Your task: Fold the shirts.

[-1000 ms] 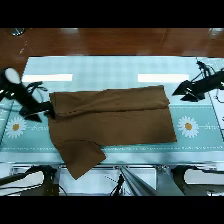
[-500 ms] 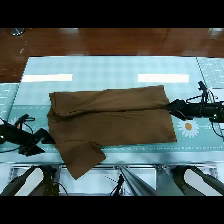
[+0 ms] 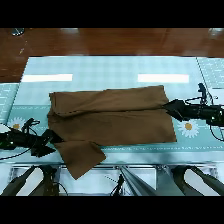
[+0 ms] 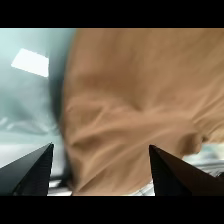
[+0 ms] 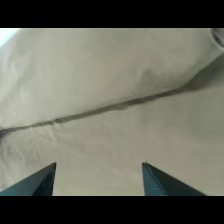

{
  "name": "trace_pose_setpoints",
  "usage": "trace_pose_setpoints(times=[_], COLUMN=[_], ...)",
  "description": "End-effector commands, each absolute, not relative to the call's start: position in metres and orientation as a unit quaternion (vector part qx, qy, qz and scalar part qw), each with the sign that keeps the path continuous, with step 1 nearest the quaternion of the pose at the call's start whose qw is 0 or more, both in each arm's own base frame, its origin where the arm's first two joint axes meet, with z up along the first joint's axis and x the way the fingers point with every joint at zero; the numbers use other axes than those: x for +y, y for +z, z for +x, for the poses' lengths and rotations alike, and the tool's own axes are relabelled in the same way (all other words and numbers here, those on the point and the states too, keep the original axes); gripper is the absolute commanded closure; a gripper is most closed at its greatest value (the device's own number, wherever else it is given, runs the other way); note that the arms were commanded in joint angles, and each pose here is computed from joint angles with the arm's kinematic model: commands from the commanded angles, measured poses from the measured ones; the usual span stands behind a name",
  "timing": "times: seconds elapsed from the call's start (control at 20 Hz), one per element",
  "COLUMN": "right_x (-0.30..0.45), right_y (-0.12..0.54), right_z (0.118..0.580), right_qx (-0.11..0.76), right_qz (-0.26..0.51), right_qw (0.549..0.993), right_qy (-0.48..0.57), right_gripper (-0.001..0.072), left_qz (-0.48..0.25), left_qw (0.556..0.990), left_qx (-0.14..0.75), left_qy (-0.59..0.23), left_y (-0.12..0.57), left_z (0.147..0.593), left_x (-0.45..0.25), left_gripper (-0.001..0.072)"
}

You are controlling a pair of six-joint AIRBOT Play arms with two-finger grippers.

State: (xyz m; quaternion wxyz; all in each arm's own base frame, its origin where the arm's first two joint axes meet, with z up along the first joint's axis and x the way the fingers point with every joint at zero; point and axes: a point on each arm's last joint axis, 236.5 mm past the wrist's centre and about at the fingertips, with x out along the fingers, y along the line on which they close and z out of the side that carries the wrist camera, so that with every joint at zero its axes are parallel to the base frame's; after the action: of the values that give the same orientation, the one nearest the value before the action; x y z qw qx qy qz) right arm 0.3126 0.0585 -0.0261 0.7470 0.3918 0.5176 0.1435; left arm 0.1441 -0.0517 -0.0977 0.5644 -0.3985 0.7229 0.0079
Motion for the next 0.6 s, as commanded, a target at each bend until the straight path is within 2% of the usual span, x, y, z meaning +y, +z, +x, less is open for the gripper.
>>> trace_pose_setpoints(times=[0.0, 0.15, 0.2, 0.25, 0.4, 0.55], right_x=[0.061, 0.061, 0.058, 0.047, -0.013, -0.044], right_y=[-0.019, -0.019, -0.018, -0.016, -0.022, -0.056], right_z=[0.320, 0.320, 0.319, 0.318, 0.287, 0.216], right_qx=[0.501, 0.502, 0.501, 0.501, 0.543, 0.643], right_qz=[0.412, 0.415, 0.418, 0.420, 0.406, 0.412], right_qw=[0.747, 0.746, 0.744, 0.745, 0.731, 0.644], right_qy=[0.145, 0.144, 0.142, 0.135, 0.075, -0.040], right_gripper=[0.0094, 0.0094, 0.0094, 0.0094, 0.0094, 0.0094], left_qz=[-0.378, -0.327, -0.314, -0.299, -0.291, -0.290], left_qw=[0.569, 0.562, 0.557, 0.558, 0.569, 0.589], left_qx=[0.730, 0.759, 0.768, 0.772, 0.765, 0.750], left_qy=[-0.010, -0.032, -0.040, -0.059, -0.079, -0.082], left_y=[-0.103, -0.115, -0.116, -0.114, -0.101, -0.092], left_z=[0.145, 0.138, 0.135, 0.134, 0.146, 0.165], left_x=[-0.064, -0.084, -0.089, -0.091, -0.089, -0.086], left_gripper=[0.0001, 0.0015, 0.0325, 0.0670, 0.0689, 0.0689])
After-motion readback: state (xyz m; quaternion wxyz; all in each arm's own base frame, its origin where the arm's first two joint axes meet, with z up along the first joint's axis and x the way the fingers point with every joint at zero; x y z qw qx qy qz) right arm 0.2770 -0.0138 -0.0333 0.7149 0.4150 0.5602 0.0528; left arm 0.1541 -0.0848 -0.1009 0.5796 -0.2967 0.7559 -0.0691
